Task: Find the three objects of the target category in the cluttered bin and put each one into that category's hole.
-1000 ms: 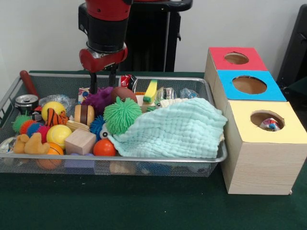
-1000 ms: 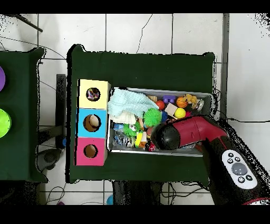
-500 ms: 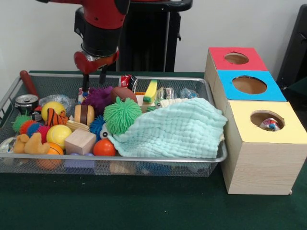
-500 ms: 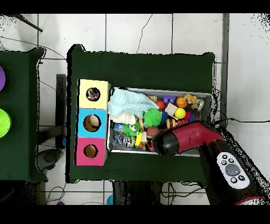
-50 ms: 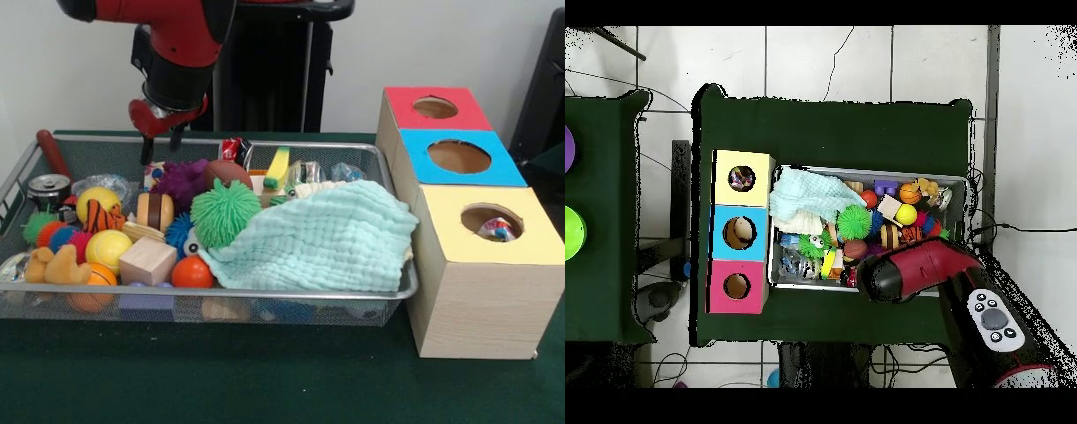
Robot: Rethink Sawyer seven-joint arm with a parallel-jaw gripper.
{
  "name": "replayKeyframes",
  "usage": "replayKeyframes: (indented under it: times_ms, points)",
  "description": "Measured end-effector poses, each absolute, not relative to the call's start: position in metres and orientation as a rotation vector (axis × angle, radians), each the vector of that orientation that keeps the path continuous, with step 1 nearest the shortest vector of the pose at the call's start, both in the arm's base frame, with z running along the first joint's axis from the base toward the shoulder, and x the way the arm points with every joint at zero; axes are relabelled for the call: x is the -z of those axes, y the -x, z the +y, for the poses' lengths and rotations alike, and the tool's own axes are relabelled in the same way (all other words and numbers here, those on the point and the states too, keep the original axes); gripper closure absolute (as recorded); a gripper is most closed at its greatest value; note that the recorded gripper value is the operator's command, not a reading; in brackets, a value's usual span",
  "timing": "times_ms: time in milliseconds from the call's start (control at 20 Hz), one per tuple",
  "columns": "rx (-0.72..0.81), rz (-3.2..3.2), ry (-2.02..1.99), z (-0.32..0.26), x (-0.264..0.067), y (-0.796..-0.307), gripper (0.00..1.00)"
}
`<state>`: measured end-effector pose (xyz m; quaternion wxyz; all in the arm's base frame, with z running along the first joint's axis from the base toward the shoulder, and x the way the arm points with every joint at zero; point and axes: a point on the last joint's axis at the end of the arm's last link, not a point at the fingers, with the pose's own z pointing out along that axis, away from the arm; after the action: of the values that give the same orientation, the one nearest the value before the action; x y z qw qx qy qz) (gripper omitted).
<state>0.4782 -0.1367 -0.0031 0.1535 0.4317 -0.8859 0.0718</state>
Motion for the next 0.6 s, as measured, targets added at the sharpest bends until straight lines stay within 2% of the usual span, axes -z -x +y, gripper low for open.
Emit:
replayKeyframes:
  times_ms: [600]
  points:
    - [-0.176,-2.569,-1.250,-0.136,0.038,-0.480,0.00]
